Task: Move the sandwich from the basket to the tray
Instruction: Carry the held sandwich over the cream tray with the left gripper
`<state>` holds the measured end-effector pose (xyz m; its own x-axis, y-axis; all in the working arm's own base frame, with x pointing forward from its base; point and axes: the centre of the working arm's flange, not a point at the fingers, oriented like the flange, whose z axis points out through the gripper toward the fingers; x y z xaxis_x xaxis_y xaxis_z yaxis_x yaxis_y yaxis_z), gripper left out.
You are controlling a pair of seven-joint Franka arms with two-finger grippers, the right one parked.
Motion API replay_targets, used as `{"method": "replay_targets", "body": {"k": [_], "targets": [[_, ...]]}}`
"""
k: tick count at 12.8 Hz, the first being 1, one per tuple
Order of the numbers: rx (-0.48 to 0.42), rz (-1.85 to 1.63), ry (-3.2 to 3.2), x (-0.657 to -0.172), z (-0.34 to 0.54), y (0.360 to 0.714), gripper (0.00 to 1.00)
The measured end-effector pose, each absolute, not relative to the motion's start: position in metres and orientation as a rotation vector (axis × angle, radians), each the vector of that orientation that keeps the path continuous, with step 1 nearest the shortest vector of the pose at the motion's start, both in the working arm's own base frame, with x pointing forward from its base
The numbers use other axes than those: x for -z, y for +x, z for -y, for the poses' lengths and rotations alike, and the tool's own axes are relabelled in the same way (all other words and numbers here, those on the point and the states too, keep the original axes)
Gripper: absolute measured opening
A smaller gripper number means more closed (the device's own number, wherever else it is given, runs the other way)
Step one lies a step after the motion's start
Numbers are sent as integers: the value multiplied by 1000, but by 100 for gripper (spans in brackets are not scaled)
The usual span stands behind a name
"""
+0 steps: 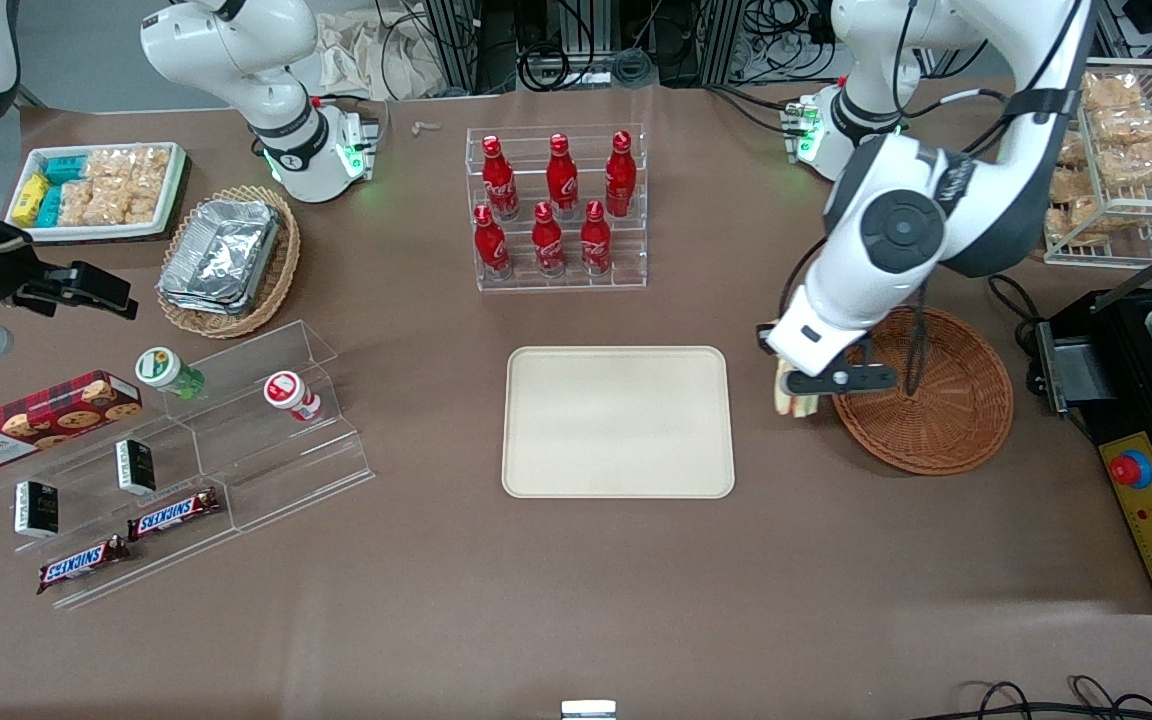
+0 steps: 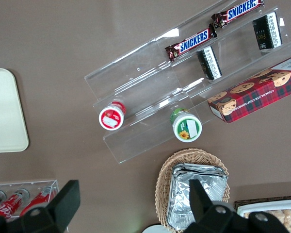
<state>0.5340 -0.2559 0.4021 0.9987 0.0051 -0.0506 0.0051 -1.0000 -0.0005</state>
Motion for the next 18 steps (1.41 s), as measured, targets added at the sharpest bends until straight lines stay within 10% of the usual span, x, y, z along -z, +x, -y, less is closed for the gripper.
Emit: {"method": "replay_targets", "body": {"k": [4,18], "targets": [[31,-198,-3110,-341,304,535,21],[-80,-197,-3152,-220,323,558,21]]}}
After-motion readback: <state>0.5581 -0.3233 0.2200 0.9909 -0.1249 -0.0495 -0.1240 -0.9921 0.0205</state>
